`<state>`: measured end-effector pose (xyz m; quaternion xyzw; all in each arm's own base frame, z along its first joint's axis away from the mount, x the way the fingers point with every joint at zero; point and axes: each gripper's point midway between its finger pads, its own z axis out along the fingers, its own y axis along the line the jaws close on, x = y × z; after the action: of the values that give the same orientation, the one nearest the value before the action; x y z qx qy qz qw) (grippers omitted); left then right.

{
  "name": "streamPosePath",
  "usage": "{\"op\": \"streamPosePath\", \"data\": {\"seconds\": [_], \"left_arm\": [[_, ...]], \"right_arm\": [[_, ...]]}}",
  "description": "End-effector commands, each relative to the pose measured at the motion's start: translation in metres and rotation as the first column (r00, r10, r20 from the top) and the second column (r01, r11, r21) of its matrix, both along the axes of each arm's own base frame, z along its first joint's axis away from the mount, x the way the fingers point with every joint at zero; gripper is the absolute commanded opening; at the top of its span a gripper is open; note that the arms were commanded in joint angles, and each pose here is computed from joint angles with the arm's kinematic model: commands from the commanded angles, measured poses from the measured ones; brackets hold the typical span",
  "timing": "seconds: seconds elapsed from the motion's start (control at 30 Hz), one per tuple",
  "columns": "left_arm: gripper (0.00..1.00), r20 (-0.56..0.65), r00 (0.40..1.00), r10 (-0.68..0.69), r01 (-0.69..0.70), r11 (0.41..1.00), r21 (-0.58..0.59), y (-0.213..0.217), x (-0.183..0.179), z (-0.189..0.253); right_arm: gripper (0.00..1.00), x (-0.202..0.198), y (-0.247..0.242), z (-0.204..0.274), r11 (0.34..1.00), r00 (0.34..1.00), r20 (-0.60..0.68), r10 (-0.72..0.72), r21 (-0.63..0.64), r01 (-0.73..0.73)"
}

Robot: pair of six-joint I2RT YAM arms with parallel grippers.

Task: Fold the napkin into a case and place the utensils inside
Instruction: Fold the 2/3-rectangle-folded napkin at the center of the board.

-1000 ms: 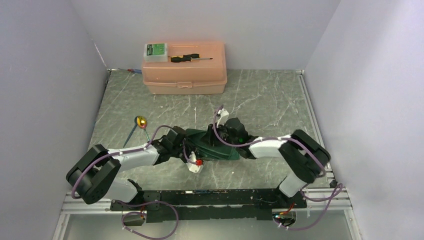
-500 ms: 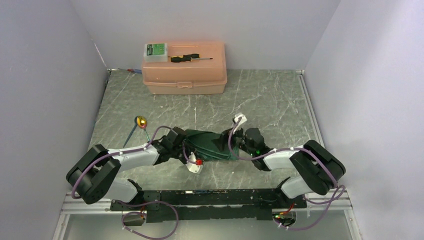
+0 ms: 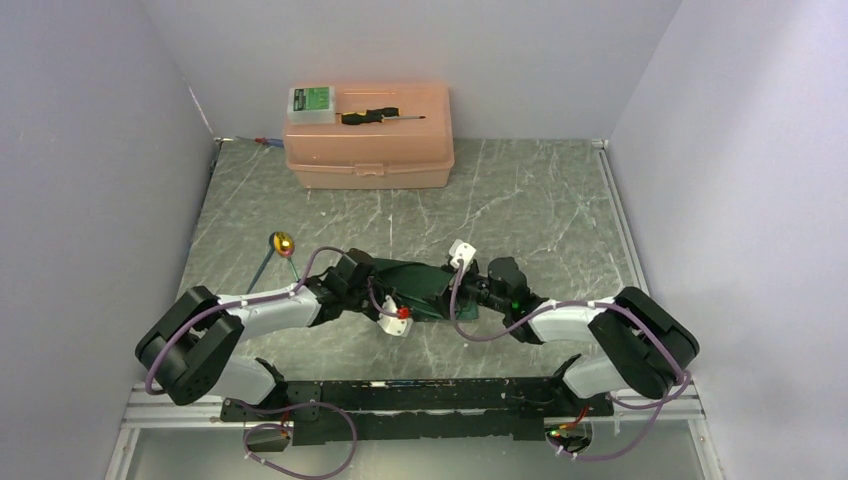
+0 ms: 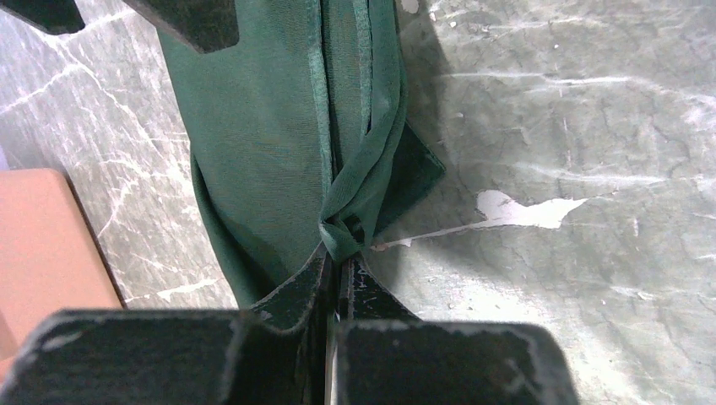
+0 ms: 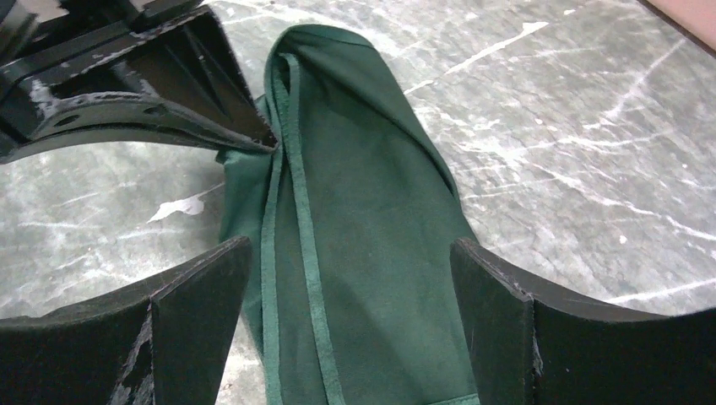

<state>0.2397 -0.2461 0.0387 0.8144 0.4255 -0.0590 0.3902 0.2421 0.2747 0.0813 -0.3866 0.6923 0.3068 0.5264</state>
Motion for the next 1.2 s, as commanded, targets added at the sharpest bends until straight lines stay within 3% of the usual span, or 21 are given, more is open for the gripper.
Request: {"op": "streamPosePath", "data": {"seconds": [0.0, 0.47, 0.67, 0.77, 0.83, 0.93, 0.97, 1.17], "left_arm": [[0.03, 0.011, 1.000, 0.029, -0.028, 0.998, -0.049, -0.011, 0.011, 0.014], [0.03, -0.012, 0.996, 0.091, -0.091, 0.993, -0.078, -0.011, 0.016, 0.020], [0.03, -0.009, 0.996, 0.092, -0.093, 0.992, -0.083, -0.011, 0.016, 0.019], [0.03, -0.013, 0.994, 0.105, -0.106, 0.990, -0.089, -0.012, 0.017, 0.021], [0.10, -0.015, 0.993, 0.113, -0.114, 0.990, -0.087, -0.010, 0.017, 0.021], [0.19, -0.015, 0.990, 0.139, -0.140, 0.987, -0.083, -0.007, 0.019, 0.023], [0.27, -0.018, 0.988, 0.151, -0.152, 0.985, -0.082, -0.005, 0.019, 0.025], [0.49, -0.043, 0.987, 0.158, -0.160, 0.985, -0.057, 0.006, 0.008, 0.025]], "right_arm": [[0.90, -0.008, 0.020, 0.012, 0.990, 0.987, 0.076, 0.141, -0.009, -0.140], [0.79, -0.009, 0.074, 0.011, 0.968, 0.966, 0.139, 0.216, 0.094, -0.231], [0.64, -0.007, 0.082, 0.005, 0.974, 0.970, 0.157, 0.188, 0.099, -0.205], [0.46, -0.006, 0.086, 0.000, 0.977, 0.973, 0.149, 0.179, 0.089, -0.193], [0.31, -0.005, 0.085, -0.002, 0.979, 0.975, 0.143, 0.168, 0.093, -0.182], [0.18, -0.006, 0.084, -0.008, 0.980, 0.978, 0.126, 0.168, 0.084, -0.179], [0.14, -0.006, 0.083, -0.010, 0.981, 0.978, 0.121, 0.168, 0.079, -0.178], [0.06, -0.009, 0.080, -0.017, 0.983, 0.983, 0.088, 0.160, 0.078, -0.167]]}}
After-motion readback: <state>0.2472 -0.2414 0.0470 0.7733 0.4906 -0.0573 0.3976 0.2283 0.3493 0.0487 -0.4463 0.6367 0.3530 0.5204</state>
